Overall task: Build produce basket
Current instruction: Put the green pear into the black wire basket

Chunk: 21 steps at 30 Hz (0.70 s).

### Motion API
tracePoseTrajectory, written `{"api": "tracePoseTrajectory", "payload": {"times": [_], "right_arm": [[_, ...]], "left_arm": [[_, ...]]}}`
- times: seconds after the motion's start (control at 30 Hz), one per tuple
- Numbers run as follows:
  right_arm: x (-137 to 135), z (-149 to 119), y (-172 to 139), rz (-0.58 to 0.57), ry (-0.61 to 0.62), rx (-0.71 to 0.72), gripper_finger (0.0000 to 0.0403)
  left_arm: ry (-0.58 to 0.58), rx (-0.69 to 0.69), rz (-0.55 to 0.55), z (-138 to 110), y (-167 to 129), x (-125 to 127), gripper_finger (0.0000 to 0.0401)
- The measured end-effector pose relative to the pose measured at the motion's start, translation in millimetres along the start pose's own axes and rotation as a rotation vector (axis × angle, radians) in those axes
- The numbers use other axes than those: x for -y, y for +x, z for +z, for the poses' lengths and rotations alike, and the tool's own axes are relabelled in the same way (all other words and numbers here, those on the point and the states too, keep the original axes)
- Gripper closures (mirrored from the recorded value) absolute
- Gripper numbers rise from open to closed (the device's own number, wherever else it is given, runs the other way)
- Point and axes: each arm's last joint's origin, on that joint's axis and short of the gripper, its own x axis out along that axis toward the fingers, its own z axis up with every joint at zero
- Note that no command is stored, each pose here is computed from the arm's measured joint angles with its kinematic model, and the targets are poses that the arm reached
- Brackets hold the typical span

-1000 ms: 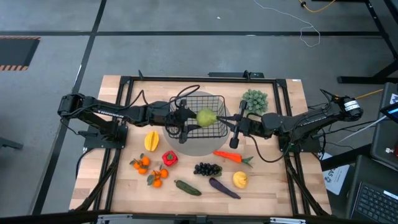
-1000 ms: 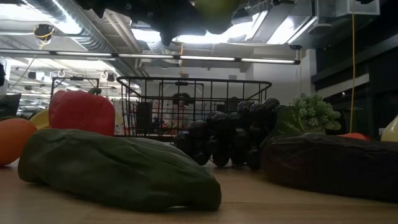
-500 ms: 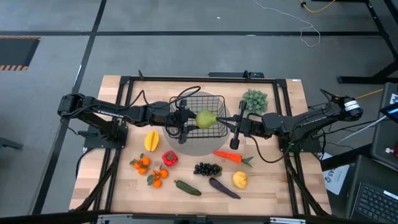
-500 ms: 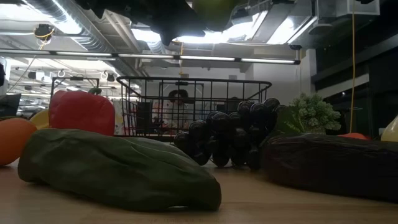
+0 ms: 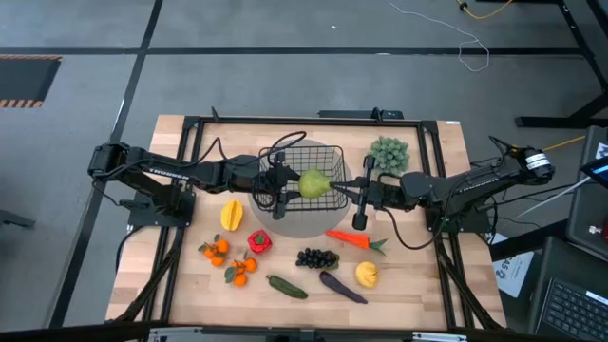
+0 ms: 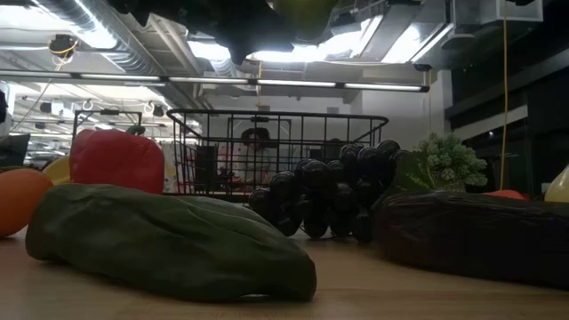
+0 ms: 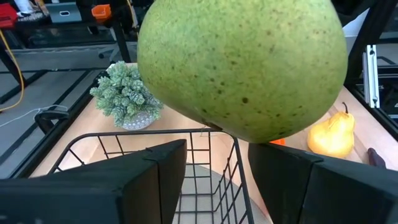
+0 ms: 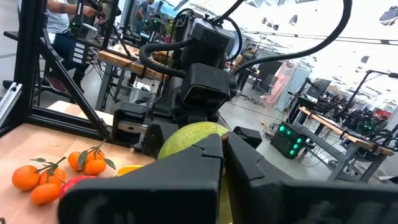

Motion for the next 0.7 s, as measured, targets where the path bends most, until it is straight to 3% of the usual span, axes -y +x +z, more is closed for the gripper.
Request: {"api": "tracePoseTrajectory", "payload": {"times": [0.17,0.47,0.7], "right_arm": [[0.0,0.0,0.0,0.000,0.000,0.000,0.0403],[0.1,0.4,0.0,-0.001,0.001,0.003,0.0403],[0.3,1.8,-0.1,0.009,0.004,0.015,0.0403]], "left_arm": [[0.000,0.002,-0.007,0.2,-0.1,0.3,0.0275],[-0.002,0.024,-0.007,2.3,-0.1,0.2,0.0389],[0.024,0.045,0.001,4.6,-1.0,8.0,0.0401]]}}
